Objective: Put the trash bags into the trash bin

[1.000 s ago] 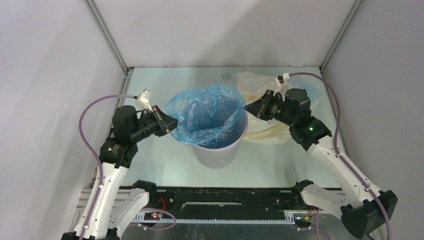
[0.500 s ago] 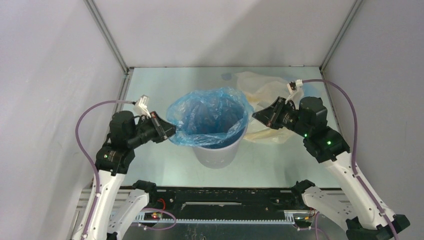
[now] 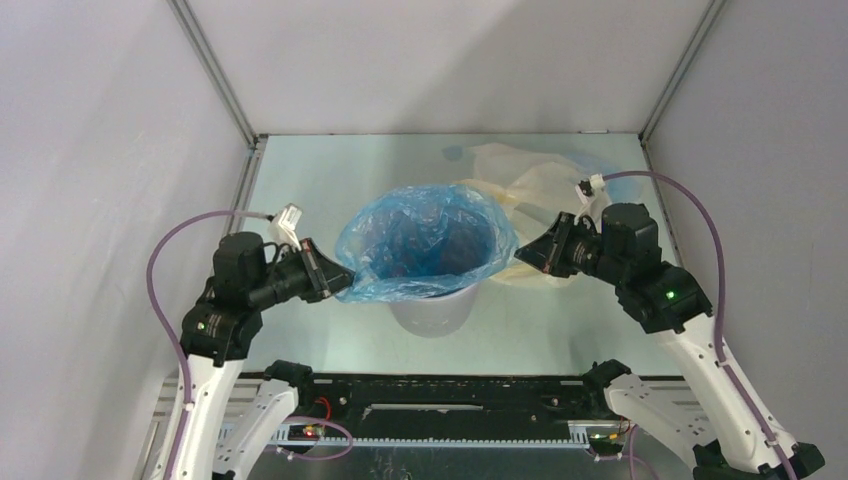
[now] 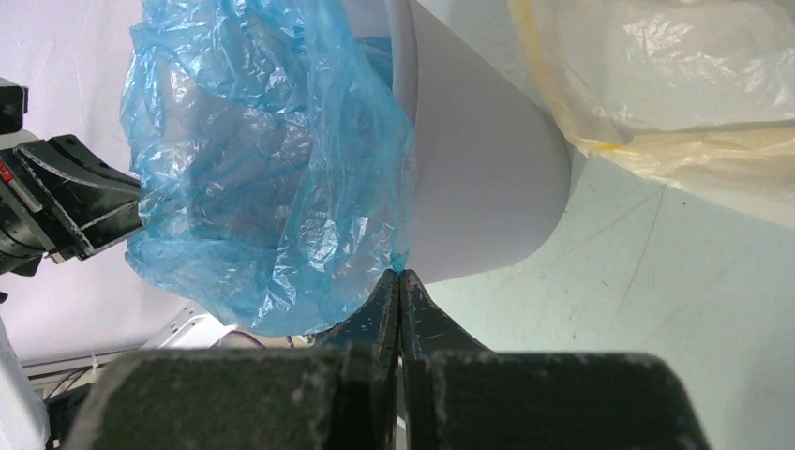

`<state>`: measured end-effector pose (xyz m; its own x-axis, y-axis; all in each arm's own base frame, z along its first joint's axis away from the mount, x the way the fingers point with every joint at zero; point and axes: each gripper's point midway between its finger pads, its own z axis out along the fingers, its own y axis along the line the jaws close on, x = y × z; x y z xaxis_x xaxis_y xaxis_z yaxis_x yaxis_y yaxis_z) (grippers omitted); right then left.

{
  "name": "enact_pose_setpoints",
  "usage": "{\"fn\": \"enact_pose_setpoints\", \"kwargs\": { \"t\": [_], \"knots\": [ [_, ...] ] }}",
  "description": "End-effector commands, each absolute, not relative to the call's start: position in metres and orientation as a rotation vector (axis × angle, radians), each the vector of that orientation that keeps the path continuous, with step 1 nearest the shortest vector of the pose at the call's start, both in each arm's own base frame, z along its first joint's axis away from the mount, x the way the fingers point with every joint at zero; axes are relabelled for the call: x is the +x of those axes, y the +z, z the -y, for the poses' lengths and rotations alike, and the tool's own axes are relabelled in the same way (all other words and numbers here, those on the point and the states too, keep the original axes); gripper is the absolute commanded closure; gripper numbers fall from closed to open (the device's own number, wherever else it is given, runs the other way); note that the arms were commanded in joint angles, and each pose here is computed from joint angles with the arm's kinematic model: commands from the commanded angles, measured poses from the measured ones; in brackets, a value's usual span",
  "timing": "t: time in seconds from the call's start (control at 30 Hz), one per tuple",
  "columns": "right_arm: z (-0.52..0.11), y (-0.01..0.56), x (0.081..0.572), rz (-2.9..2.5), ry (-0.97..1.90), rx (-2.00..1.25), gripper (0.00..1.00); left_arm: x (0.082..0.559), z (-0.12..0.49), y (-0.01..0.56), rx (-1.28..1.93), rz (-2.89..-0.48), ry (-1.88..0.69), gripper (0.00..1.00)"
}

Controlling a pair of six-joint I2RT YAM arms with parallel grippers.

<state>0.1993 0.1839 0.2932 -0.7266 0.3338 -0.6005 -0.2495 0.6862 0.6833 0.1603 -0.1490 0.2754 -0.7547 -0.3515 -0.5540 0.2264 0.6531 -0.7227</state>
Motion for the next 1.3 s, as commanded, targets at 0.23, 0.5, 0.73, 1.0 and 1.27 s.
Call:
{"fn": "enact_pose_setpoints", "kwargs": {
  "t": [0.23,0.5,0.73,1.0,1.27],
  "knots": [
    [-0.183,0.27,0.2,-2.186,0.981,0.017,1.0,0.161,0.142,0.243,-0.087,-2.206,-1.005,0.96],
    [-0.188,0.242,0.221,-2.228,0.932,0.038,1.0,0.187,0.125,0.216,-0.148,-2.177,-0.846,0.97],
    [-0.192,0.237,0.224,-2.245,0.93,0.01,1.0,0.185,0.135,0.213,-0.112,-2.188,-0.922,0.97],
    [-0.186,0.269,0.196,-2.145,1.005,-0.019,1.0,0.163,0.152,0.242,-0.043,-2.125,-1.097,0.98],
    [-0.172,0.244,0.176,-2.258,0.93,-0.036,1.0,0.133,0.156,0.245,0.061,-2.164,-1.154,1.0]
  ]
}}
